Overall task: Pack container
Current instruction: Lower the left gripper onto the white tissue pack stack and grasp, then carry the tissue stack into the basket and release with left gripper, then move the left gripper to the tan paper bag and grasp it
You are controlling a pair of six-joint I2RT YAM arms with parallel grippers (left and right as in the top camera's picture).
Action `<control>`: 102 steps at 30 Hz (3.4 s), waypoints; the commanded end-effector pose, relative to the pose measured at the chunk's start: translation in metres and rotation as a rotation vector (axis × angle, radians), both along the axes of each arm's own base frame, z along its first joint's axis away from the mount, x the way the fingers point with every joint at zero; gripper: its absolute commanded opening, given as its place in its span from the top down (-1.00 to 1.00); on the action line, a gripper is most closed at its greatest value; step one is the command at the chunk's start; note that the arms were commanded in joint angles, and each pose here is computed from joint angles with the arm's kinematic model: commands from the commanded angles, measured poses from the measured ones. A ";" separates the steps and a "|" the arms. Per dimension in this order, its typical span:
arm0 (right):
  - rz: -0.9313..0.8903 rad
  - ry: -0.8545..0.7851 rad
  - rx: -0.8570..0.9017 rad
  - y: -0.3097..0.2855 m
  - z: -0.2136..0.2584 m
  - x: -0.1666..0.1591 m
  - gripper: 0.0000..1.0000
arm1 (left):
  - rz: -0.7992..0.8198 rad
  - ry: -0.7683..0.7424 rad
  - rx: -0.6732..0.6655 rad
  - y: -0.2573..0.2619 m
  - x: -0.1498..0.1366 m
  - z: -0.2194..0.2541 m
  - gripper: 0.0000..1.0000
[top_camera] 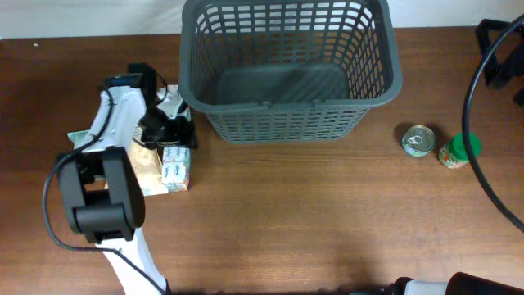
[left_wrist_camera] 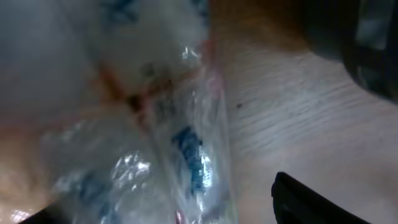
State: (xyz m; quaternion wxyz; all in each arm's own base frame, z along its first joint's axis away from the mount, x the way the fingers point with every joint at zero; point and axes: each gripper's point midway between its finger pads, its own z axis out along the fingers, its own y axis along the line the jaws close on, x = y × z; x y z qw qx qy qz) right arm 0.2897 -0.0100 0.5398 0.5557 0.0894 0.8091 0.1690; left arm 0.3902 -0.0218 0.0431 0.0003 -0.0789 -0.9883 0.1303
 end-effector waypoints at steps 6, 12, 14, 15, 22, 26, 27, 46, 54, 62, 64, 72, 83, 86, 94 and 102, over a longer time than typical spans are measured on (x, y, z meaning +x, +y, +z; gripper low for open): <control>0.010 0.036 0.015 -0.002 -0.010 0.015 -0.98 | 0.007 0.057 0.030 -0.001 0.002 -0.036 0.96; 0.010 0.050 0.020 -0.004 -0.014 0.020 -0.98 | 0.125 -0.005 0.032 0.018 0.027 -0.002 0.97; 0.010 0.052 0.020 -0.004 -0.015 0.021 -0.98 | 0.148 -0.085 0.033 0.028 0.045 0.034 0.96; 0.010 0.052 0.020 -0.004 -0.015 0.021 -0.98 | 0.155 -0.135 0.035 0.033 0.054 0.054 0.97; 0.010 0.052 0.020 -0.004 -0.015 0.021 -0.98 | -0.018 -0.759 0.048 0.032 0.111 0.264 0.96; 0.010 0.052 0.020 -0.004 -0.015 0.021 -0.98 | -0.425 -1.134 0.164 -0.022 0.090 0.380 0.96; 0.010 0.052 0.020 -0.004 -0.015 0.021 -0.98 | -0.510 -1.176 0.191 -0.034 0.084 0.390 0.96; 0.010 0.052 0.020 -0.004 -0.015 0.021 -0.98 | -1.413 -0.989 0.345 -0.228 0.128 0.207 0.96; 0.010 0.052 0.020 -0.004 -0.015 0.021 -0.98 | -1.413 -0.820 0.433 -0.219 0.163 0.116 0.96; 0.010 0.052 0.020 -0.004 -0.015 0.021 -0.98 | -1.217 -0.806 0.510 -0.208 0.180 0.113 -0.98; 0.010 0.052 0.020 -0.004 -0.015 0.021 -0.98 | -1.111 -0.834 0.492 -0.207 0.179 0.133 -0.98; 0.010 0.052 0.020 -0.004 -0.015 0.021 -0.98 | -0.604 -1.085 0.365 -0.169 0.109 0.332 -0.98; 0.010 0.052 0.020 -0.004 -0.015 0.021 -0.98 | 0.043 -0.703 0.361 0.015 0.033 0.326 -0.99; 0.010 0.052 0.020 -0.004 -0.015 0.021 -0.98 | 0.249 -0.469 0.328 0.067 0.022 0.274 -0.99; 0.010 0.052 0.020 -0.004 -0.015 0.021 -0.97 | 0.288 -0.063 0.237 0.112 0.014 0.117 -1.00; 0.010 0.052 0.020 -0.004 -0.015 0.021 -0.98 | 0.260 0.096 0.280 0.124 -0.015 0.012 -0.99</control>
